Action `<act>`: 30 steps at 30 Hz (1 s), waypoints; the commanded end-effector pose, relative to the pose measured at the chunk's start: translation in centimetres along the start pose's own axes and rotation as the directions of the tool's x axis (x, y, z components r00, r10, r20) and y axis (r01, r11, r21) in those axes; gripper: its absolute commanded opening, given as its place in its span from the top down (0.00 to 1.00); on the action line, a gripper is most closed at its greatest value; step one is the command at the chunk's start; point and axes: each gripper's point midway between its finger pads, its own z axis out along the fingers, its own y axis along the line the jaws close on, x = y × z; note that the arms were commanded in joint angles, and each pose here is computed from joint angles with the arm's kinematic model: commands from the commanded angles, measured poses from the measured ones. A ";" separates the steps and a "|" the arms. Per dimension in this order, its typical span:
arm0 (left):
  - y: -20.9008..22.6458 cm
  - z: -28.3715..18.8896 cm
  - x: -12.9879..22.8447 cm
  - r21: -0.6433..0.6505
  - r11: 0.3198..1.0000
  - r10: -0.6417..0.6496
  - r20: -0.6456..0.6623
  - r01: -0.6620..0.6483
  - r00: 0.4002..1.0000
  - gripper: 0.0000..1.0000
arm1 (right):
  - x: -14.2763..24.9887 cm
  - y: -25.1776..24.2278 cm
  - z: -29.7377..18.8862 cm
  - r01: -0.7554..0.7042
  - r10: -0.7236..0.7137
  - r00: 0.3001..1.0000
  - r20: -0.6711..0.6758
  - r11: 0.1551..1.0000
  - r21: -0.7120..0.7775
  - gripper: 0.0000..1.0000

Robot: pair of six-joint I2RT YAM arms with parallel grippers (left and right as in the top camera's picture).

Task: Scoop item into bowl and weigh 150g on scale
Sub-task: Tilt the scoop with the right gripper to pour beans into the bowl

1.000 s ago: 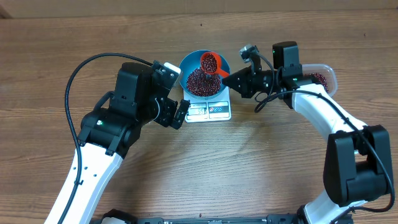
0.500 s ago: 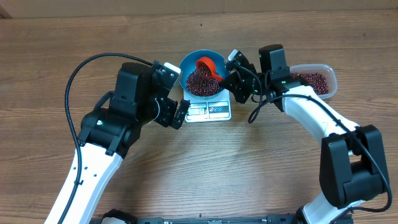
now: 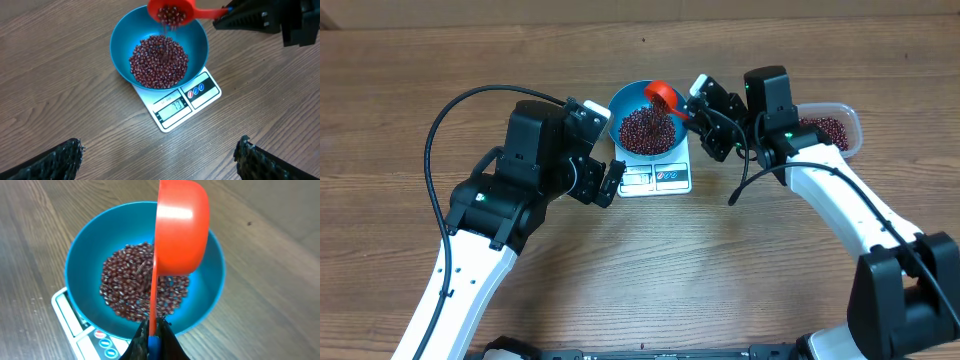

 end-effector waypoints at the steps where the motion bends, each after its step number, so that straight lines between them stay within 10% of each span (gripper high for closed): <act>1: -0.4 -0.6 -0.3 0.015 1.000 -0.002 0.020 0.002 1.000 0.00 | -2.3 -1.4 -2.0 0.070 -0.072 0.997 0.016 0.993 0.098 0.96; 23: -0.4 -0.6 -0.3 0.014 1.000 -0.002 0.020 0.002 1.000 0.01 | -3.1 -1.0 -3.4 0.143 -0.140 0.990 -0.031 0.975 0.168 0.96; 30: -0.4 -0.6 -0.3 0.015 1.000 -0.002 0.020 0.002 1.000 0.01 | -1.8 -4.5 -5.0 -0.175 0.194 0.981 -0.019 0.921 0.348 0.96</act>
